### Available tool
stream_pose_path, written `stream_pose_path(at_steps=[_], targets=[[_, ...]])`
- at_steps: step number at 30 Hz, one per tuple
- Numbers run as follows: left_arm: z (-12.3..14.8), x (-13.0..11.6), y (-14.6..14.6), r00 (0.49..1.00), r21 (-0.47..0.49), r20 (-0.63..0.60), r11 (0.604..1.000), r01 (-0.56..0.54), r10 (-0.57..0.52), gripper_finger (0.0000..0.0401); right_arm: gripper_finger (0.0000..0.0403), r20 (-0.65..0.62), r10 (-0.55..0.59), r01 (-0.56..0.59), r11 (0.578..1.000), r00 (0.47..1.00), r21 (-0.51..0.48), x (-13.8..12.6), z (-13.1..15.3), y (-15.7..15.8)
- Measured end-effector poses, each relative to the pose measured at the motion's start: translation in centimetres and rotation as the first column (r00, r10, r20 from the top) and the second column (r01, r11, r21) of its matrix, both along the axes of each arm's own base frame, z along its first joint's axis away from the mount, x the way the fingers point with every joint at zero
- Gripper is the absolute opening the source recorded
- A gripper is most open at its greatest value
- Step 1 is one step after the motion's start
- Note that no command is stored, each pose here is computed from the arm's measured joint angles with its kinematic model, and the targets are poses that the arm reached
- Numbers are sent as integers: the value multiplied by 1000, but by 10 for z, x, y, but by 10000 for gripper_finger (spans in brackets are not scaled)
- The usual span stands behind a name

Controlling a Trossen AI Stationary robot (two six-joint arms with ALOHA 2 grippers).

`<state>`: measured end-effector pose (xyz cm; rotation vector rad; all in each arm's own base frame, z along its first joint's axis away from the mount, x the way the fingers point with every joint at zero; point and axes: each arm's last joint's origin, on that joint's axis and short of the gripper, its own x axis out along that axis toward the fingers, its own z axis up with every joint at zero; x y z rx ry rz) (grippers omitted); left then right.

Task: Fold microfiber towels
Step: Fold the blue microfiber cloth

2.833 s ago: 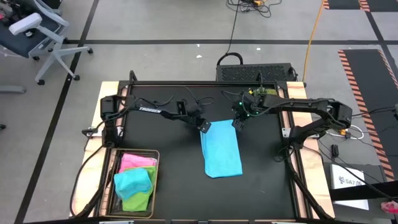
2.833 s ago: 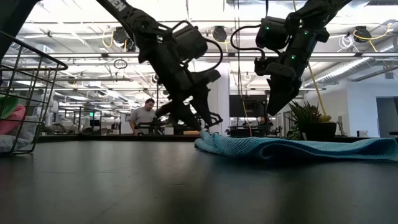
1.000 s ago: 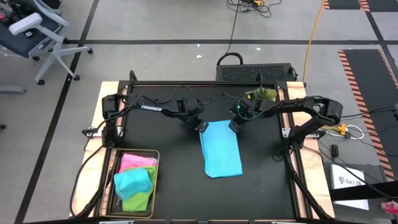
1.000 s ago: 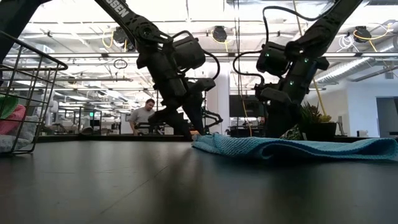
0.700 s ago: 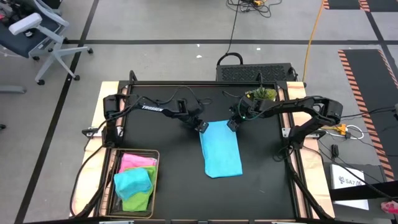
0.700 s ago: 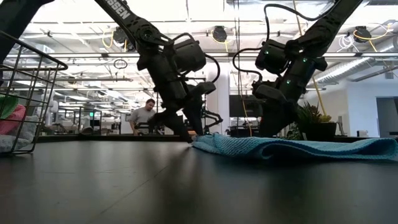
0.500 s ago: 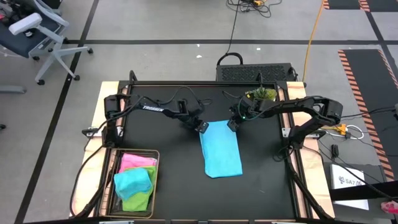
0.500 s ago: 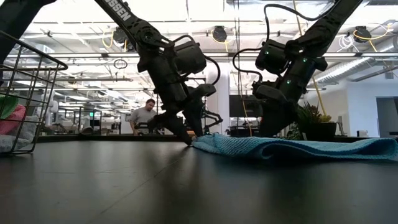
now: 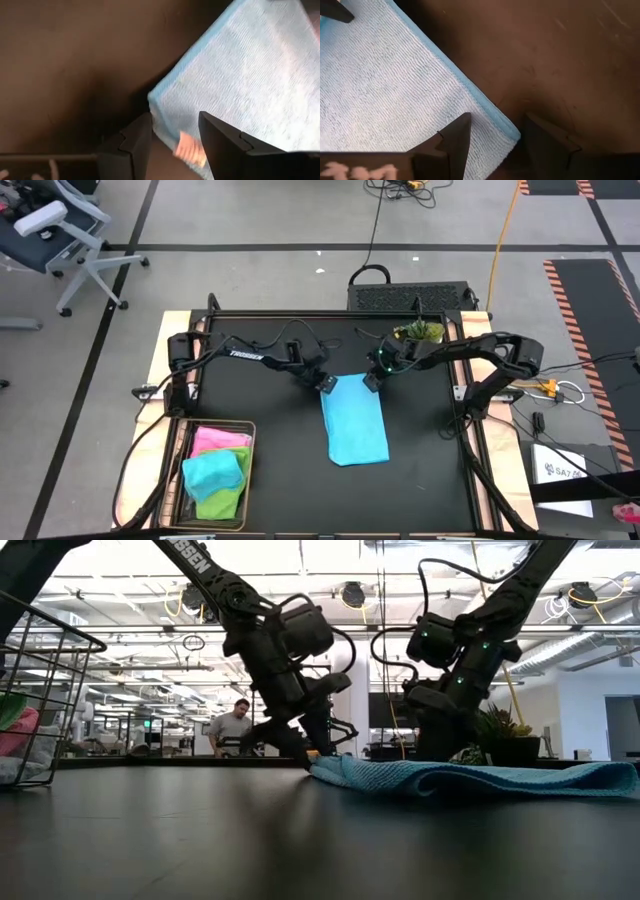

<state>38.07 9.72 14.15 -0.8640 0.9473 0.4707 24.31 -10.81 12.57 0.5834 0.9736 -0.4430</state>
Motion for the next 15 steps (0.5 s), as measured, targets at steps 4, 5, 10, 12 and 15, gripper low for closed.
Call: stream_pose_path(at_steps=[4, 5, 10, 12, 15], targets=[[1, 3, -1, 1000, 32, 22, 999, 3, -4, 166, 171, 19, -4, 4, 1000, 1000, -2, 2, 0, 0], [1, 3, -2, 1000, 36, 22, 999, 7, -8, 166, 171, 25, -10, 10, 1000, 1000, -1, 2, 0, -1], [1, 4, -6, 1000, 45, 20, 999, 13, -14, 166, 171, 39, -39, 39, 999, 998, 13, 3, 1, -1], [1, 4, -8, 1000, 53, 19, 999, 11, -12, 166, 171, 40, -47, 46, 999, 998, 18, 3, 1, -1], [1, 5, -8, 1000, 55, 19, 998, 8, -9, 166, 171, 40, -47, 46, 999, 998, 18, 3, 1, -1]])
